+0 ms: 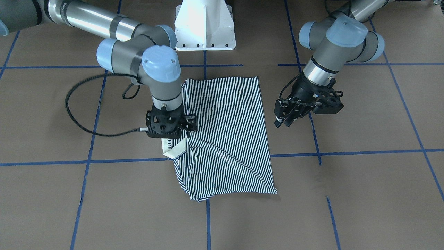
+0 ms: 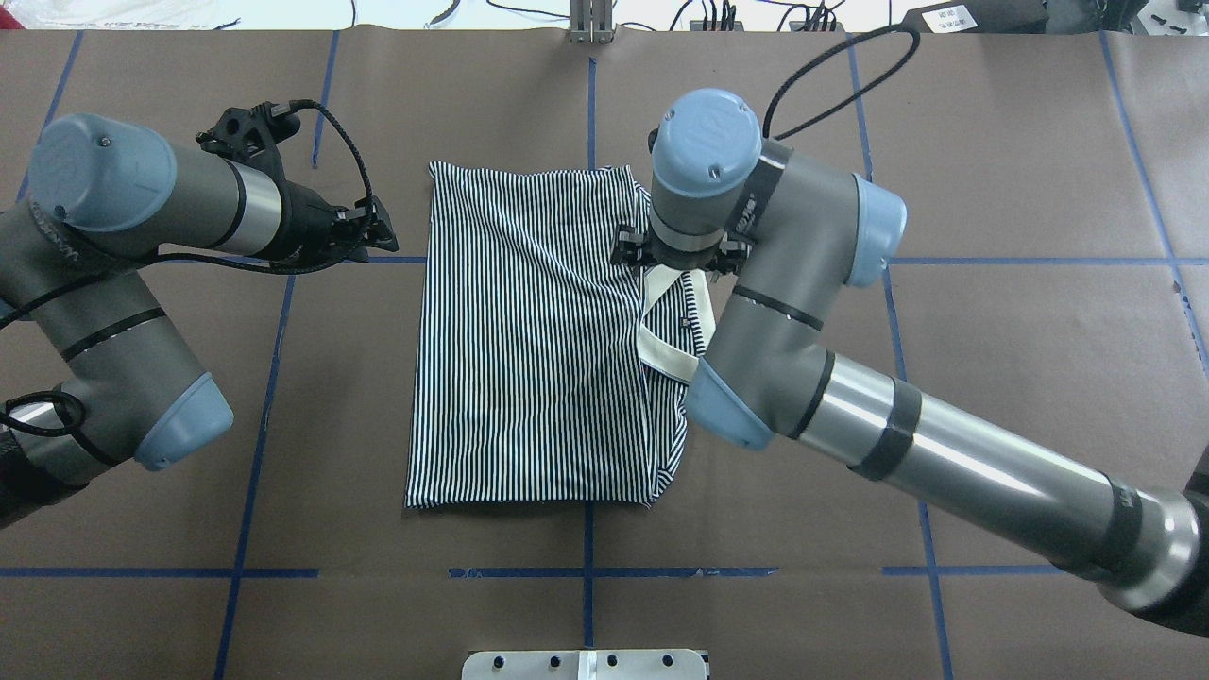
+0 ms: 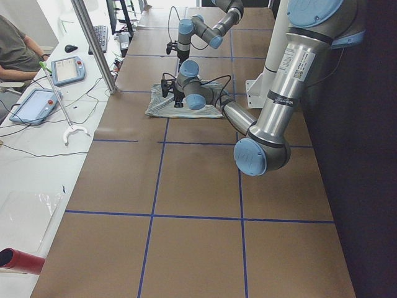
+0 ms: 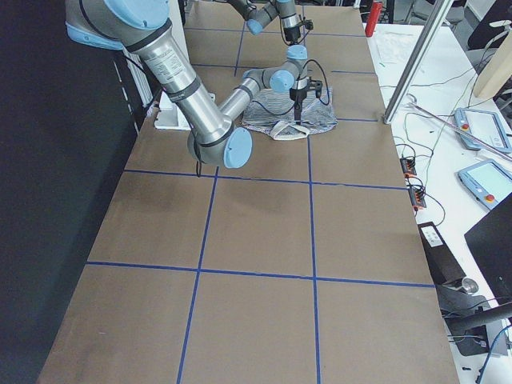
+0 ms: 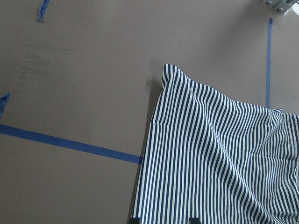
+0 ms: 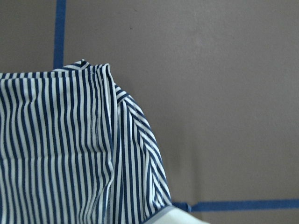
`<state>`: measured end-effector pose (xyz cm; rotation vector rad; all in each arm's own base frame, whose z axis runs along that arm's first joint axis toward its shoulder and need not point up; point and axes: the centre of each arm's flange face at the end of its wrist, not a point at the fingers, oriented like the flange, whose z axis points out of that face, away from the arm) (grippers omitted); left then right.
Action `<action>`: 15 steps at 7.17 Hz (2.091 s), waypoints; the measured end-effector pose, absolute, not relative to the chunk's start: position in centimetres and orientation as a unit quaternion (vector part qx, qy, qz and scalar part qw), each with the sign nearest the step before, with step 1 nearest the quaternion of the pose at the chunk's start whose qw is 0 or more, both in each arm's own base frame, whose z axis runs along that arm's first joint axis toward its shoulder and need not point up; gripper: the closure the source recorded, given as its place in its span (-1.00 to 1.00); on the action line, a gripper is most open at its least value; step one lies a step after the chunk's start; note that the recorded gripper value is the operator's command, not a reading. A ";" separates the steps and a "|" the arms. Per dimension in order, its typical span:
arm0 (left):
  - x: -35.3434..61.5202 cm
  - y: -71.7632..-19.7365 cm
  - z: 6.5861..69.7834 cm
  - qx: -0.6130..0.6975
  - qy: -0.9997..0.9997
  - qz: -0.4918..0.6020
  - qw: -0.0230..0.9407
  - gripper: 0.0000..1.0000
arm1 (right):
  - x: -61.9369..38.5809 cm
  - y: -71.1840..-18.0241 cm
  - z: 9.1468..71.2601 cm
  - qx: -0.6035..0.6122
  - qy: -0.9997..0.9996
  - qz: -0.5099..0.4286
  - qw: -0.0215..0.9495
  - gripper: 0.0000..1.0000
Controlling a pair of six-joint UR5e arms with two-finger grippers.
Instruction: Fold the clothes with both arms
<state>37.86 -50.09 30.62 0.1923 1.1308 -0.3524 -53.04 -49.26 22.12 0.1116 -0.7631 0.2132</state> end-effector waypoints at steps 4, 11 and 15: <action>37.8 -50.0 30.5 0.090 0.532 -0.166 0.825 0.08 | -58.4 -34.1 22.4 0.034 -0.390 0.280 0.876 -0.55; 37.7 -49.9 30.4 0.091 0.533 -0.167 0.824 0.08 | -60.8 -28.6 25.0 0.015 -0.374 0.297 0.879 -0.18; 37.2 -49.5 31.0 0.090 0.531 -0.168 0.826 0.08 | -60.5 -28.0 25.4 0.012 -0.372 0.301 0.878 -0.12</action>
